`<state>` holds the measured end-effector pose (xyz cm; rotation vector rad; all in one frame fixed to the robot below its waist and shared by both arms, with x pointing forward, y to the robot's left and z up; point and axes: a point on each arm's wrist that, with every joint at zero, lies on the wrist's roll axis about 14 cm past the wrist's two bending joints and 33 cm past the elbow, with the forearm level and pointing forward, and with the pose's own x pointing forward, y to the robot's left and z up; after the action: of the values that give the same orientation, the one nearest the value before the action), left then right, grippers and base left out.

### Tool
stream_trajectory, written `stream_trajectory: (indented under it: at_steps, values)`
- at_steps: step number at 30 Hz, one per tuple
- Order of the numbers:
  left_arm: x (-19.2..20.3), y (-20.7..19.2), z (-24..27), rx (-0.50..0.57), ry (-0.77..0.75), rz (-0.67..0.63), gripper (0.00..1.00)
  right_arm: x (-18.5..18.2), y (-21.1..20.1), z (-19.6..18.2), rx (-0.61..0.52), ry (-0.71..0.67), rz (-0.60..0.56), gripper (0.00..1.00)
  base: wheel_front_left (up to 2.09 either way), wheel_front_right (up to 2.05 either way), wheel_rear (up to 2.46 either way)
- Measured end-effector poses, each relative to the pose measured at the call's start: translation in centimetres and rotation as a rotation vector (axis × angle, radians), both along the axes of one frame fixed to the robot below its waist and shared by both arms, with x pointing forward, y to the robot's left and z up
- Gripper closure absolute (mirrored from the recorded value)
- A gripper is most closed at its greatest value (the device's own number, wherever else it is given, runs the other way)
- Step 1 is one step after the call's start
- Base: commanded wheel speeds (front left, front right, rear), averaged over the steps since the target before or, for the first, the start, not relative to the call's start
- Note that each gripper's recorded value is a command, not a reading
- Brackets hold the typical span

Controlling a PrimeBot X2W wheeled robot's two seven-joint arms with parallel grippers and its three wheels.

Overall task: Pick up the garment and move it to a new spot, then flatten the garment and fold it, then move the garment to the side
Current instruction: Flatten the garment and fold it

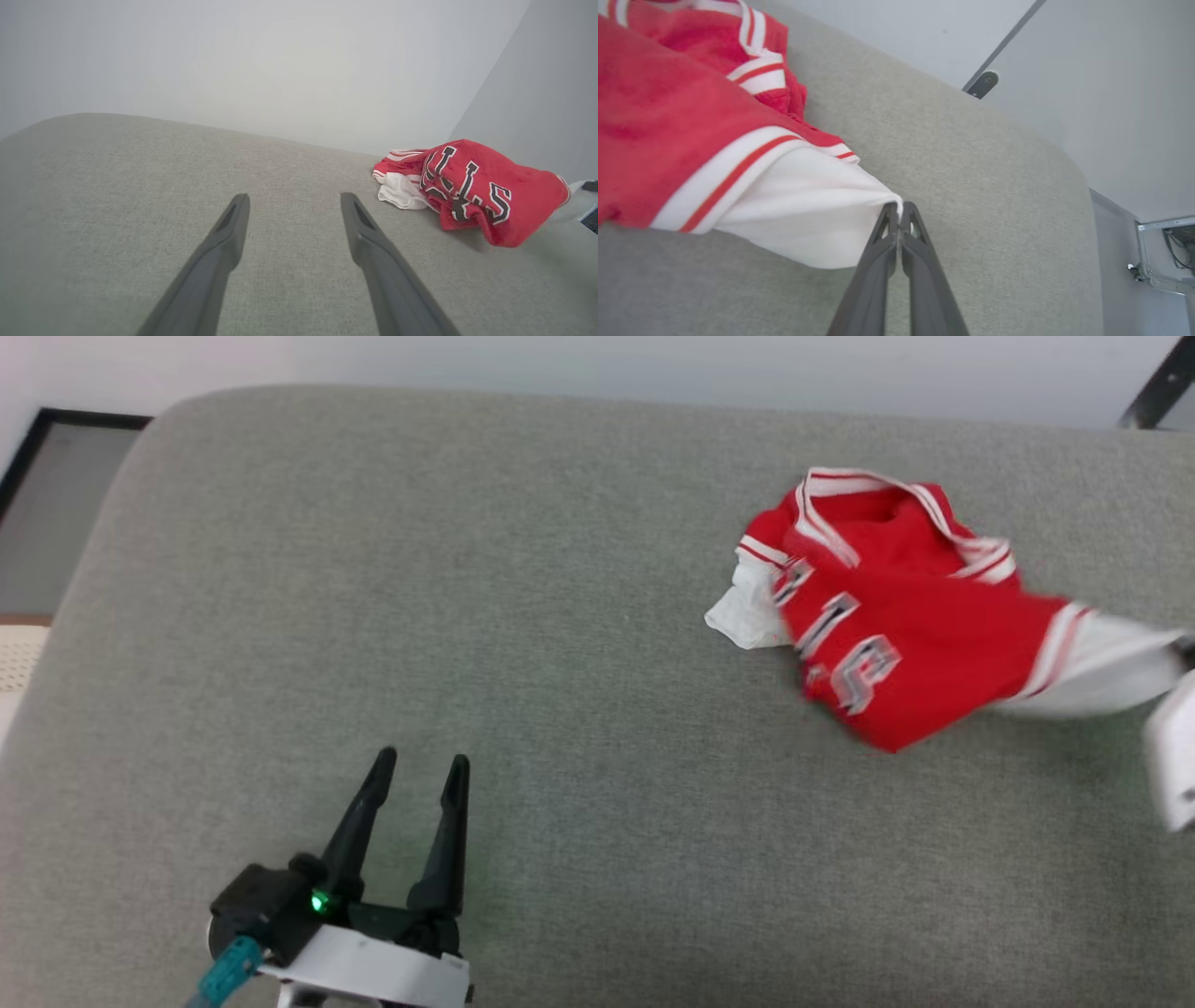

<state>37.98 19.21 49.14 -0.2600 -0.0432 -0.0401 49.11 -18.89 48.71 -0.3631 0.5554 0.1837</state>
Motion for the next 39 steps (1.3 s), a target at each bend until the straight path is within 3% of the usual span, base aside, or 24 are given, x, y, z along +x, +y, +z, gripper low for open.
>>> stream_trajectory:
  at_steps: [12, 22, 29, 38, 39]
  values:
    - [1.9, -0.7, -0.9, 0.011, 0.018, -0.04, 0.0, 4.8, -10.2, 6.1, -0.089, -0.28, -0.263, 1.0, 0.0, 0.0, 0.0]
    - [2.5, -0.5, -2.0, 0.016, 0.047, -0.046, 0.0, 3.3, -13.3, -3.5, -0.071, -0.07, -0.391, 1.0, 0.0, 0.0, 0.0]
    - [2.9, -0.2, -2.5, 0.026, 0.06, -0.048, 0.0, 5.0, -15.0, -2.3, -0.087, -0.193, -0.447, 1.0, 0.0, 0.0, 0.0]
    - [3.2, -0.9, -3.2, 0.018, 0.077, -0.066, 0.0, 3.6, -15.2, -6.3, -0.084, -0.071, -0.5, 1.0, 0.0, 0.0, 0.0]
    - [3.2, -0.9, -3.2, 0.018, 0.078, -0.066, 0.0, 3.4, -15.0, -6.7, -0.078, -0.06, -0.5, 0.91, 0.0, 0.0, 0.0]
